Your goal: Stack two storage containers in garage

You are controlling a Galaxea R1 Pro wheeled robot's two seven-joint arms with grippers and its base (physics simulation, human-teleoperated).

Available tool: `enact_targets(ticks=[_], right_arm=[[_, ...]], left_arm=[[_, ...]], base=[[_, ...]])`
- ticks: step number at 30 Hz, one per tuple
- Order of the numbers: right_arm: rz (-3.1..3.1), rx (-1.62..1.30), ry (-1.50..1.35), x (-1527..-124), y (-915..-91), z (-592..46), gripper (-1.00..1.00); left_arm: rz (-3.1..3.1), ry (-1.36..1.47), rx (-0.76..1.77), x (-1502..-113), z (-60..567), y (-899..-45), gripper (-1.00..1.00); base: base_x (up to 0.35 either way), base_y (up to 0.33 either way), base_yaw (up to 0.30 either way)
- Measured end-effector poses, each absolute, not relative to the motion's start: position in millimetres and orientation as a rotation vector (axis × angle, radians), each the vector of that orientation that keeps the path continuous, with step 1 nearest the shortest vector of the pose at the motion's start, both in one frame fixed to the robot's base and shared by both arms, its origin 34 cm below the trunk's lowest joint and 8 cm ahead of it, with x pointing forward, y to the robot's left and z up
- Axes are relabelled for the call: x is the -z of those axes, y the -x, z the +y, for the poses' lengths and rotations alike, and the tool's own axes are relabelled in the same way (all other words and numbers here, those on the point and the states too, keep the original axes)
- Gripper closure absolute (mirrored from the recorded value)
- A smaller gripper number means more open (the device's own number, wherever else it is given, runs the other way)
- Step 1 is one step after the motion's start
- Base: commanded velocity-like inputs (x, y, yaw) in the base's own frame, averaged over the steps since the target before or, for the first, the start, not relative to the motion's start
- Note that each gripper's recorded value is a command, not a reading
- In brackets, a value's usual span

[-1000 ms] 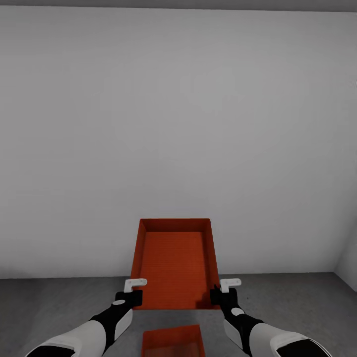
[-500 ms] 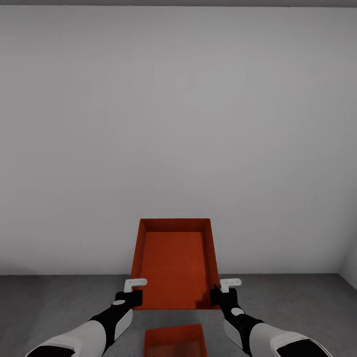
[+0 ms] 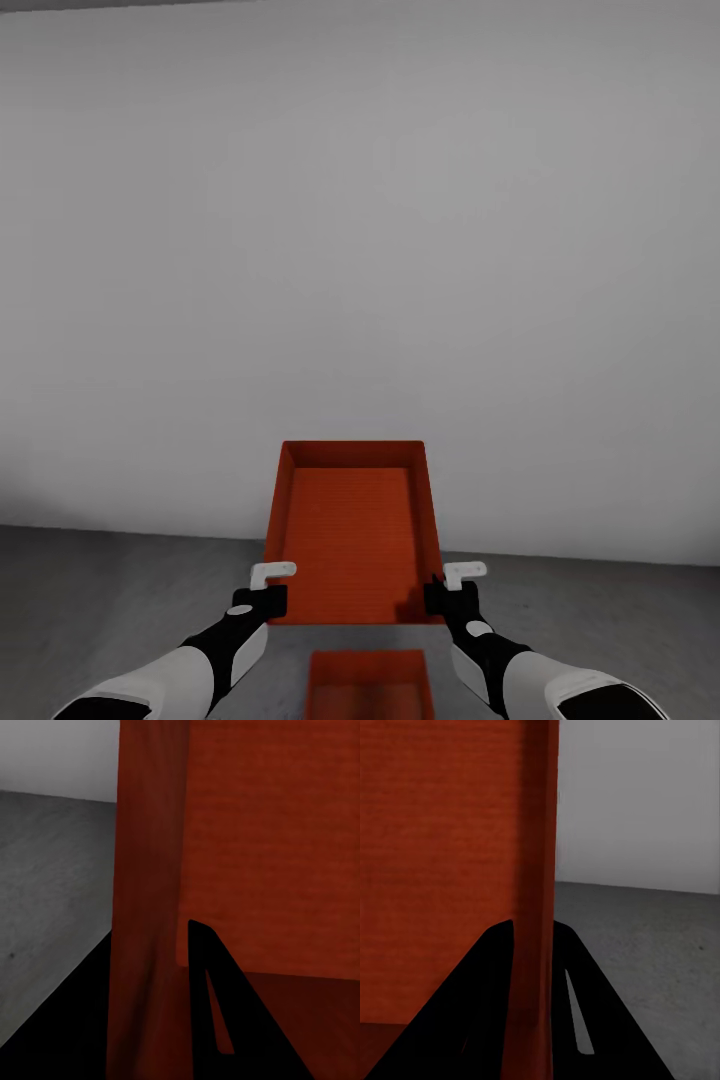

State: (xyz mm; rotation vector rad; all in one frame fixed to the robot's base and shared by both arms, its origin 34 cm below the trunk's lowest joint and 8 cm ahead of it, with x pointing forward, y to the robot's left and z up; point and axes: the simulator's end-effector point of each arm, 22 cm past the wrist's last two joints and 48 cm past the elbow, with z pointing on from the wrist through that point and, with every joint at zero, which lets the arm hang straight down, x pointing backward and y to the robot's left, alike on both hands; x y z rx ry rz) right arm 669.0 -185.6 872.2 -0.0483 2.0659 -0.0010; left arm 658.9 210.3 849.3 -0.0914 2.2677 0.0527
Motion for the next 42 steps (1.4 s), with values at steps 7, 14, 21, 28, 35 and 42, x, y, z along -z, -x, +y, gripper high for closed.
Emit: enact_targets(ticks=[7, 14, 21, 28, 35, 42], right_arm=[[2.068, 0.001, 0.048, -870.7, -668.6, -185.8, 1.0], [2.076, 0.001, 0.049, -866.8, -667.7, -185.7, 1.0], [2.086, 0.001, 0.049, -860.7, -666.2, -185.7, 1.0], [2.097, 0.001, 0.049, -854.8, -664.5, -185.8, 1.0], [2.105, 0.0, 0.049, -850.3, -663.4, -185.8, 1.0], [2.112, 0.0, 0.049, -846.6, -662.4, -185.8, 1.0]], left_arm=[[2.27, 0.091, -0.053, -848.0, 210.1, -658.6, 1.0], [2.278, 0.092, -0.053, -844.0, 210.2, -657.3, 1.0], [2.288, 0.092, -0.054, -838.0, 210.1, -655.6, 1.0], [2.299, 0.091, -0.054, -832.2, 210.1, -653.8, 1.0], [2.307, 0.091, -0.054, -827.8, 210.0, -652.4, 1.0], [2.314, 0.091, -0.055, -824.1, 210.0, -651.2, 1.0]], base=[[0.0, 0.0, 0.041], [0.0, 0.0, 0.002], [0.0, 0.0, -0.031], [0.0, 0.0, -0.138], [0.0, 0.0, -0.198], [0.0, 0.0, -0.226]])
